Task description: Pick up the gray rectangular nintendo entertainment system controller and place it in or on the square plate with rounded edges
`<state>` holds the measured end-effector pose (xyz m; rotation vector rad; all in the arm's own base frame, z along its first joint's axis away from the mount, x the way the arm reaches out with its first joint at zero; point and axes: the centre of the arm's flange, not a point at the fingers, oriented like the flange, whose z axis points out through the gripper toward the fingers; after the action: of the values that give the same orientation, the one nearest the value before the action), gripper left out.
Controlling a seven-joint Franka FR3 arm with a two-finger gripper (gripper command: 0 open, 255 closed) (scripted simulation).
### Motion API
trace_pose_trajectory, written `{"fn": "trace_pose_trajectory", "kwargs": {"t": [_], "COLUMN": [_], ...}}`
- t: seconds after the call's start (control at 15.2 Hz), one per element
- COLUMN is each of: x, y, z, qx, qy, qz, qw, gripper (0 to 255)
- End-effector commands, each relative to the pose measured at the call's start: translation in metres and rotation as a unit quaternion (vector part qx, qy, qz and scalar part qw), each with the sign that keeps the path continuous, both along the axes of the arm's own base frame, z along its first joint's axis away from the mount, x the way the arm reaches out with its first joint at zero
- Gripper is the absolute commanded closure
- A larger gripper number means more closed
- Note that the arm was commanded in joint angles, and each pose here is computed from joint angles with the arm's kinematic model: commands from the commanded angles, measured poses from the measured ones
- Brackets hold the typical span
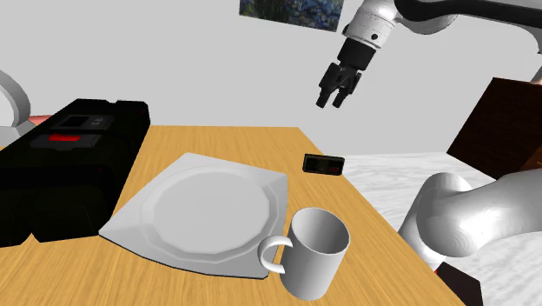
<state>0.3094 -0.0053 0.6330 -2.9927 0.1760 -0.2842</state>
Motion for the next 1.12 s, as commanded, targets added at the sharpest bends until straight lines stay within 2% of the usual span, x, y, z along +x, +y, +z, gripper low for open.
{"fn": "trace_pose_trajectory", "kwargs": {"t": [0.0, 0.13, 0.2, 0.33, 0.46, 0.53, 0.66, 0.73, 1.06], "x": [0.0, 0.003, 0.003, 0.002, -0.001, -0.004, -0.011, -0.011, -0.013], "y": [0.0, 0.013, 0.019, 0.031, 0.042, 0.047, 0.057, 0.057, 0.058], "z": [0.0, -0.021, -0.032, -0.053, -0.075, -0.086, -0.108, -0.11, -0.136], "qx": [0.0, -0.013, -0.019, -0.032, -0.045, -0.051, -0.063, -0.064, -0.064], "qy": [0.0, 0.02, 0.03, 0.051, 0.07, 0.08, 0.1, 0.101, 0.101], "qz": [0.0, 0.067, 0.1, 0.166, 0.232, 0.264, 0.327, 0.331, 0.331], "qw": [1.0, 0.9975, 0.9943, 0.9843, 0.9693, 0.9599, 0.9376, 0.9362, 0.9362], "gripper": [0, 0, 0, 0, 0, 0, 0, 0, 0]}}
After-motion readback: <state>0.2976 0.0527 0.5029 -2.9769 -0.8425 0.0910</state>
